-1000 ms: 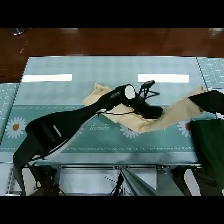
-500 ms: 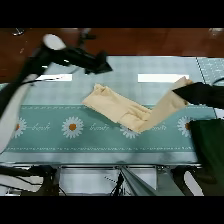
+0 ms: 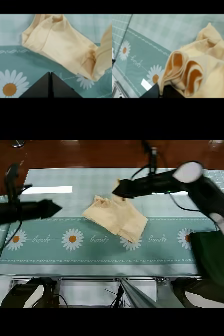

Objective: Fold the shirts.

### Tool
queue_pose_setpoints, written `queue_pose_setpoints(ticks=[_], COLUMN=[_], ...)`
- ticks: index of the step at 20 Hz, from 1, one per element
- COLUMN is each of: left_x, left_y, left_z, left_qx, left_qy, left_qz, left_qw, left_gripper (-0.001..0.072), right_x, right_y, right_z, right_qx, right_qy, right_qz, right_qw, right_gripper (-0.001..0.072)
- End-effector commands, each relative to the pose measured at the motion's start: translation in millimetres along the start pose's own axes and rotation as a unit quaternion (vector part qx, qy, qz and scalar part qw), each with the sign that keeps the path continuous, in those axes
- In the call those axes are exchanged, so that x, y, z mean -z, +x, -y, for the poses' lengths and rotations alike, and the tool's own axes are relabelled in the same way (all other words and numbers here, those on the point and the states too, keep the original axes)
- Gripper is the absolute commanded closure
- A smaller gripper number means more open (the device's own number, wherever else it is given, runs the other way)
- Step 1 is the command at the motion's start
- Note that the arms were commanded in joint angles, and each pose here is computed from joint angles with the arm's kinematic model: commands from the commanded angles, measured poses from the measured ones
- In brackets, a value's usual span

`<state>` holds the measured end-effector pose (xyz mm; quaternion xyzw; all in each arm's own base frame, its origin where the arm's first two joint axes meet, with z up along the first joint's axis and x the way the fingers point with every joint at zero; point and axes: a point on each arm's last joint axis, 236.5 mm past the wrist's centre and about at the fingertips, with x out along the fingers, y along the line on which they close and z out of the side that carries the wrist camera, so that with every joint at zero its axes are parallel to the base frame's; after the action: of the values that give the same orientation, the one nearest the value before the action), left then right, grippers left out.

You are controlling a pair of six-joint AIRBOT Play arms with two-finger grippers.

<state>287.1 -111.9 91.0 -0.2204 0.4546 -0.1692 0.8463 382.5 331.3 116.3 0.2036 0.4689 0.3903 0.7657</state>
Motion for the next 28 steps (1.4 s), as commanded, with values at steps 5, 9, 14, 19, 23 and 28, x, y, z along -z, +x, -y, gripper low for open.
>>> queue_pose_setpoints(ticks=[5, 9, 14, 19, 23, 28], left_x=[94.4, 87.1, 83.9, 79.6, 71.2, 64.8], left_y=[13.1, 18.3, 18.2, 17.9, 17.4, 16.7], left_z=[-19.6, -25.6, -26.2, -27.0, -28.9, -29.0], left_qx=[0.027, 0.024, 0.023, 0.022, 0.020, 0.021], left_qy=[-0.074, -0.084, -0.084, -0.085, -0.086, -0.088], left_qz=[-0.002, 0.019, 0.026, 0.035, 0.053, 0.066], left_qw=[0.997, 0.996, 0.996, 0.996, 0.995, 0.994], left_gripper=[0.0689, 0.0690, 0.0690, 0.0690, 0.0689, 0.0689], right_x=[3.4, 19.8, 14.6, 84.7, 167.3, 184.9], right_y=[118.6, 68.4, -118.1, -213.2, -137.5, -81.3], right_z=[26.0, 30.2, 116.7, 189.2, 193.5, 202.9], right_qx=[-0.038, -0.051, 0.210, 0.339, 0.201, 0.176], right_qy=[0.080, 0.059, -0.004, 0.151, 0.328, 0.340], right_qz=[-0.072, -0.144, -0.132, 0.116, 0.178, 0.103], right_qw=[0.993, 0.987, 0.969, 0.921, 0.906, 0.918], right_gripper=[0.0229, 0.0088, 0.0087, 0.0088, 0.0088, 0.0088])
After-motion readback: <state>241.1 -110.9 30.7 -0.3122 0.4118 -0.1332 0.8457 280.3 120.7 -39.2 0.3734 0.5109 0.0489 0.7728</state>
